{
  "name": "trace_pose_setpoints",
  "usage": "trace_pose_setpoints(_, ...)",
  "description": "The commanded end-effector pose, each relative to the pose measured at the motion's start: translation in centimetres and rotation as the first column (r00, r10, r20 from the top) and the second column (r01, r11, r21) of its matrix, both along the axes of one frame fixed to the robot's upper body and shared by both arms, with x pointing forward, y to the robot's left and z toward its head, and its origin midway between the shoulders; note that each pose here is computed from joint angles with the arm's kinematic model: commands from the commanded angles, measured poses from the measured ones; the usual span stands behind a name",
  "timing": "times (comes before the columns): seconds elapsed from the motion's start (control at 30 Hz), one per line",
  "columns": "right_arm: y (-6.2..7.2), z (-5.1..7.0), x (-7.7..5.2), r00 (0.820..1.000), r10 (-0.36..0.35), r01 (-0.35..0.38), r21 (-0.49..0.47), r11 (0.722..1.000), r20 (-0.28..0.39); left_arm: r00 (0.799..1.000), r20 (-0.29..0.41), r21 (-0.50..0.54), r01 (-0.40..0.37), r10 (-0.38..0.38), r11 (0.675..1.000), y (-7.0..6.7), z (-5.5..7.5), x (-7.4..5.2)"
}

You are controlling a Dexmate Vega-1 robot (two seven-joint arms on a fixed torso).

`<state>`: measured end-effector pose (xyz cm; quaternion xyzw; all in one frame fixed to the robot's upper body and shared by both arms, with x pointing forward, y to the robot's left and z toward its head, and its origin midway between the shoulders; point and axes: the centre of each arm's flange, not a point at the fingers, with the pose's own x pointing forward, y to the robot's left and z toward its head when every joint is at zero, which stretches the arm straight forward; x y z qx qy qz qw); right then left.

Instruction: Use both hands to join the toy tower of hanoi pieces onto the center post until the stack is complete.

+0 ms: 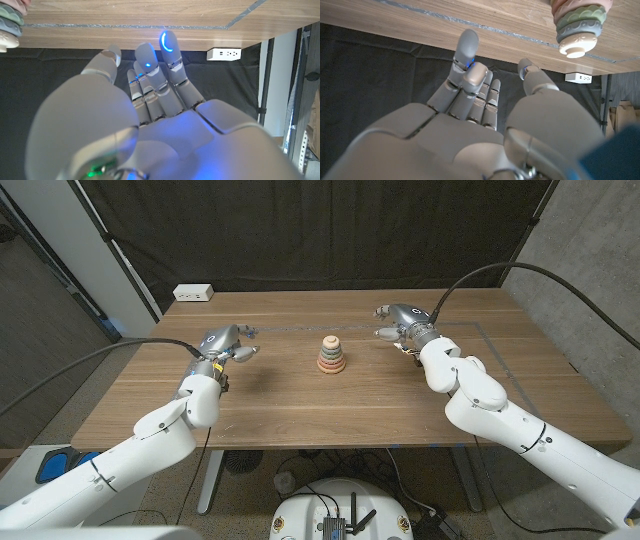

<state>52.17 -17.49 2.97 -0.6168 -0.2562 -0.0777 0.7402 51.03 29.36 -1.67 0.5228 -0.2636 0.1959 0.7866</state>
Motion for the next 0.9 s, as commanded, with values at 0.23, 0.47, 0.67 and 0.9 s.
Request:
trace_pose_setpoints(0.23,-2.9,-1.7,0.1,0.999,-0.047,0.046,0.043,0.998,0.024,1.000,-0.006,0.004,0.008,-0.008,1.000,-0.7,0.2,-0.3)
trace_pose_setpoints(0.47,-4.3,-2.2,0.3,0.998,-0.040,0.037,0.059,0.998,0.049,1.000,0.012,0.000,0.014,-0.014,1.000,-1.6,0.5,0.2)
trace_pose_setpoints(0.67,-5.8,-2.5,1.0,0.999,-0.005,0.003,0.055,0.998,0.039,0.998,0.045,0.005,-0.039,0.039,0.999,-2.6,0.7,-0.1)
trace_pose_setpoints(0.9,-6.6,-3.1,1.7,0.999,-0.031,0.028,0.059,0.998,0.040,0.999,0.042,-0.009,-0.035,0.035,0.999,-3.2,0.7,0.2)
